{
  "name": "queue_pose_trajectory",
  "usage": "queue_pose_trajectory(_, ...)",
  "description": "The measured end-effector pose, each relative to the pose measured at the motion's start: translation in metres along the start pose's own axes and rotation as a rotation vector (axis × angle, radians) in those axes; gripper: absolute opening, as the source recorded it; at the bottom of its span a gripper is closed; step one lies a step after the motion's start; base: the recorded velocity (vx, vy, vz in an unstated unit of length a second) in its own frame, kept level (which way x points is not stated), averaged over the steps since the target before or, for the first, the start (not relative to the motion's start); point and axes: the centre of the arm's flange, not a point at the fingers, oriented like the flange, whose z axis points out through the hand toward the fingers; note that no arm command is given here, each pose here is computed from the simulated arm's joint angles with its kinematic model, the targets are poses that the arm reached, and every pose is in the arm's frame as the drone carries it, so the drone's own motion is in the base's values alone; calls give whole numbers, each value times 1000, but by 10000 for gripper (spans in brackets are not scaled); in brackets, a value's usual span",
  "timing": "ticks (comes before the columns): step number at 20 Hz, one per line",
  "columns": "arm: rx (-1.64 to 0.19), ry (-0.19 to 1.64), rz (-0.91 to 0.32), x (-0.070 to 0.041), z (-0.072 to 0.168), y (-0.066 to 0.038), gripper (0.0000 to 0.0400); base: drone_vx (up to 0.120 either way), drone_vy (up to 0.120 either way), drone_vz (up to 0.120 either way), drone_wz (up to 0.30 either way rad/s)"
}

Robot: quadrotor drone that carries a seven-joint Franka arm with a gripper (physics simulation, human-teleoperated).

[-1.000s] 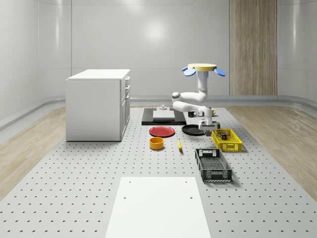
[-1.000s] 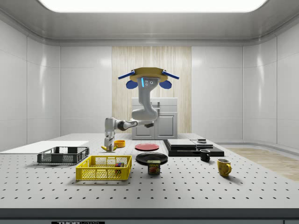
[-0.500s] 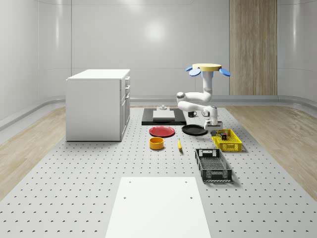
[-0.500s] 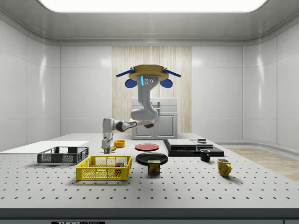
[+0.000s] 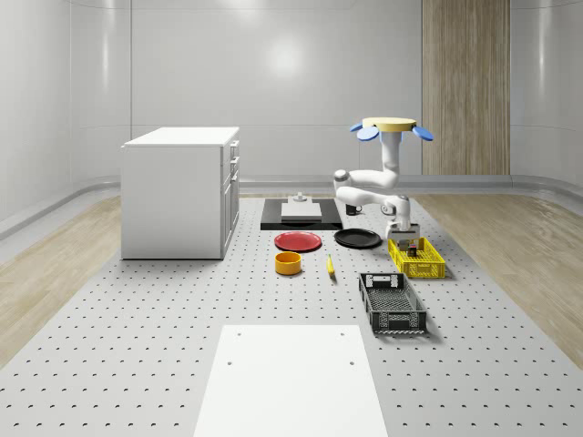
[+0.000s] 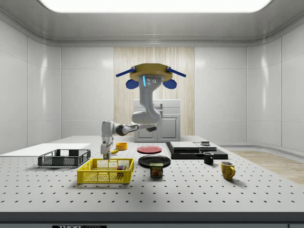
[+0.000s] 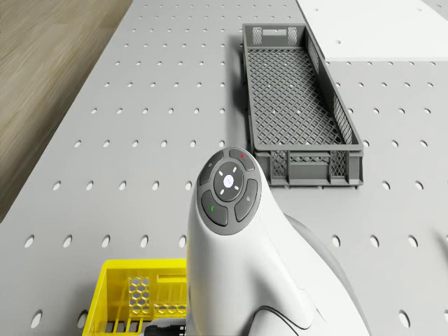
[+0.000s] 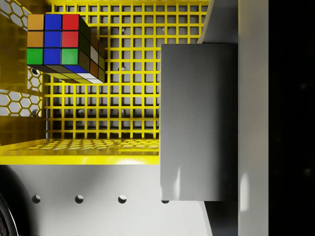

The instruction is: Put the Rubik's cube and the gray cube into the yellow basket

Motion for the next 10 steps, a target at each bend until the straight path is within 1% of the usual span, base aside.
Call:
queue_pose_trajectory(3, 0, 0, 0, 0, 0, 0, 251, 0, 120, 0, 0)
queue_pose_trajectory(10, 0, 0, 0, 0, 0, 0, 251, 0, 120, -120, 0)
